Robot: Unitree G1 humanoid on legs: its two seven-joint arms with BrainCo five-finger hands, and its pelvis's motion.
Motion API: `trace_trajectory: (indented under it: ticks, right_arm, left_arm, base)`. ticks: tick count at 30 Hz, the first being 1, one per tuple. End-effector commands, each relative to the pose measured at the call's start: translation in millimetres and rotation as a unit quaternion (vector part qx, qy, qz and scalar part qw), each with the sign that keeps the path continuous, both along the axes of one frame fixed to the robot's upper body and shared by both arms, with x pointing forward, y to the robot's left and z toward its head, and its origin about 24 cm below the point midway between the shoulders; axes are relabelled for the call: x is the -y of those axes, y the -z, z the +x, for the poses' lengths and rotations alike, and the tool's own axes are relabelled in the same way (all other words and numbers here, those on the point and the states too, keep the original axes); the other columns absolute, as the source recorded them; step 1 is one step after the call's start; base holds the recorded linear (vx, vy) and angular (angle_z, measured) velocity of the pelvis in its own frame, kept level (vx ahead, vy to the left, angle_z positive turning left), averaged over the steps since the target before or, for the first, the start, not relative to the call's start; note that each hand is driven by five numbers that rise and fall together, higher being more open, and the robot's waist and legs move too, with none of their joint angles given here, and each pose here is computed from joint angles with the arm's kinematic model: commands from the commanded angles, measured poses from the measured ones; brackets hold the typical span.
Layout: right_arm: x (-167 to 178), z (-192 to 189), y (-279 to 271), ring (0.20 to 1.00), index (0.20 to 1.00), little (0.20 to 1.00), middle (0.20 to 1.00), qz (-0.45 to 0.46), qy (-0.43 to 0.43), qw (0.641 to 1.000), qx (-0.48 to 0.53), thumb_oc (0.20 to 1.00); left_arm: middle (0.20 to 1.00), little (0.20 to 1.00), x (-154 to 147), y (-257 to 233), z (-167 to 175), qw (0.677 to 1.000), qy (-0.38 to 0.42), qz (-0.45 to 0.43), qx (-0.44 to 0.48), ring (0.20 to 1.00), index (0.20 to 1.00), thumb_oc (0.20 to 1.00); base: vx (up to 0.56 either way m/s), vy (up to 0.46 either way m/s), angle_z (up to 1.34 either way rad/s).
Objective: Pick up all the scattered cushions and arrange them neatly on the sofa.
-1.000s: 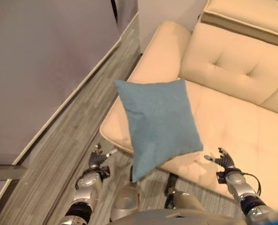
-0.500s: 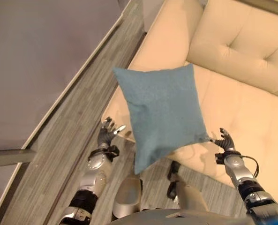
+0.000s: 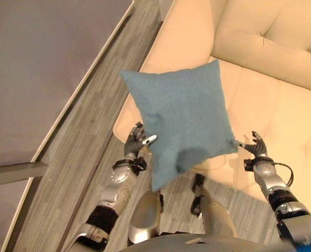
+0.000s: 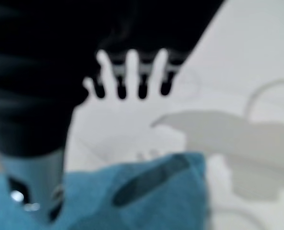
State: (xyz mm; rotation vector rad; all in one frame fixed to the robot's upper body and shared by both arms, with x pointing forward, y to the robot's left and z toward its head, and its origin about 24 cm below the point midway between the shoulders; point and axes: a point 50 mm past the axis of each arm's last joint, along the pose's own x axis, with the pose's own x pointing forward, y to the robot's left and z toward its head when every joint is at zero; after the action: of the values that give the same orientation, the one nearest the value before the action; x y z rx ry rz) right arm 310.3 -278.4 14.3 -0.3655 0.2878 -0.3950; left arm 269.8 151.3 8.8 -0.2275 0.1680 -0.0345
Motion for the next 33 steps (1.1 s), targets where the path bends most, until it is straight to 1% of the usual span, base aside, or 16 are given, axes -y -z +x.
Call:
trace_trajectory:
  ticks: [1, 2, 5, 10, 11, 16, 17, 19, 21, 23, 24, 27, 31, 33]
  right_arm:
    - [12, 22, -44, 1.0, 1.0, 1.0, 1.0, -0.014, 0.001, 0.997, 0.073, 1.0]
    - [12, 23, -44, 1.0, 1.0, 1.0, 1.0, -0.014, 0.0, 0.997, 0.073, 1.0]
    - [21, 38, -75, 1.0, 1.0, 1.0, 1.0, -0.024, 0.0, 0.995, 0.101, 1.0]
    - [25, 47, -94, 1.0, 1.0, 1.0, 1.0, -0.033, -0.002, 0.993, 0.115, 1.0]
    - [23, 57, -115, 1.0, 1.0, 1.0, 1.0, -0.032, -0.013, 0.99, 0.134, 1.0]
    - [21, 66, -136, 1.0, 1.0, 1.0, 1.0, -0.017, -0.021, 0.987, 0.158, 1.0]
    - [12, 71, -144, 1.0, 1.0, 1.0, 1.0, -0.007, -0.041, 0.985, 0.17, 1.0]
    - [10, 73, -147, 1.0, 1.0, 1.0, 1.0, -0.009, -0.047, 0.984, 0.171, 1.0]
    - [-6, 80, -157, 1.0, 1.0, 1.0, 1.0, 0.006, -0.079, 0.98, 0.183, 1.0]
    - [-17, 85, -161, 1.0, 1.0, 1.0, 1.0, 0.032, -0.092, 0.976, 0.194, 1.0]
    - [-17, 85, -161, 1.0, 1.0, 1.0, 1.0, 0.032, -0.092, 0.976, 0.194, 1.0]
    - [-47, 92, -157, 1.0, 1.0, 1.0, 1.0, 0.093, -0.127, 0.966, 0.206, 1.0]
    - [-88, 93, -146, 1.0, 1.0, 1.0, 1.0, 0.222, -0.161, 0.934, 0.229, 1.0]
    - [-105, 93, -139, 1.0, 1.0, 1.0, 1.0, 0.249, -0.18, 0.925, 0.223, 1.0]
  left_arm:
    - [1.0, 1.0, 11, -17, 5, 0.998, 0.024, 0.018, 0.057, 1.0, 1.0, 1.0]
    - [1.0, 1.0, 11, -17, 5, 0.998, 0.024, 0.018, 0.057, 1.0, 1.0, 1.0]
    - [1.0, 1.0, 16, -23, 9, 0.997, 0.037, 0.021, 0.07, 1.0, 1.0, 1.0]
    - [1.0, 1.0, 21, -31, 13, 0.995, 0.049, 0.023, 0.085, 1.0, 1.0, 1.0]
    - [1.0, 1.0, 27, -44, 20, 0.992, 0.059, 0.021, 0.111, 1.0, 1.0, 1.0]
    - [1.0, 1.0, 34, -66, 29, 0.985, 0.07, 0.024, 0.154, 1.0, 1.0, 1.0]
    - [1.0, 1.0, 37, -78, 33, 0.981, 0.075, 0.026, 0.176, 1.0, 1.0, 1.0]
    - [1.0, 1.0, 38, -81, 35, 0.98, 0.076, 0.026, 0.182, 1.0, 1.0, 1.0]
    - [1.0, 1.0, 44, -91, 39, 0.976, 0.082, 0.022, 0.2, 1.0, 1.0, 1.0]
    - [1.0, 1.0, 50, -100, 42, 0.973, 0.085, 0.018, 0.215, 1.0, 1.0, 1.0]
    - [1.0, 1.0, 50, -100, 42, 0.973, 0.085, 0.018, 0.215, 1.0, 1.0, 1.0]
    - [1.0, 1.0, 58, -107, 47, 0.971, 0.083, 0.012, 0.224, 1.0, 1.0, 1.0]
    - [1.0, 1.0, 65, -109, 51, 0.971, 0.08, 0.011, 0.224, 1.0, 1.0, 1.0]
    - [1.0, 1.0, 66, -109, 54, 0.972, 0.076, 0.01, 0.221, 1.0, 1.0, 1.0]
  base:
    - [-0.02, 0.007, -0.04]
    - [-0.02, -0.005, -0.05]
    - [-0.01, -0.019, -0.04]
    - [0.0, -0.015, 0.0]
    - [0.0, 0.0, 0.0]
    - [0.0, -0.008, 0.0]
    - [0.0, 0.0, 0.0]
    - [0.0, 0.0, 0.0]
    - [0.0, 0.0, 0.0]
    - [0.0, 0.003, 0.02]
    - [0.01, 0.005, 0.03]
    - [0.01, 0.001, 0.01]
    - [0.01, 0.002, 0.02]
    - [0.01, 0.002, 0.02]
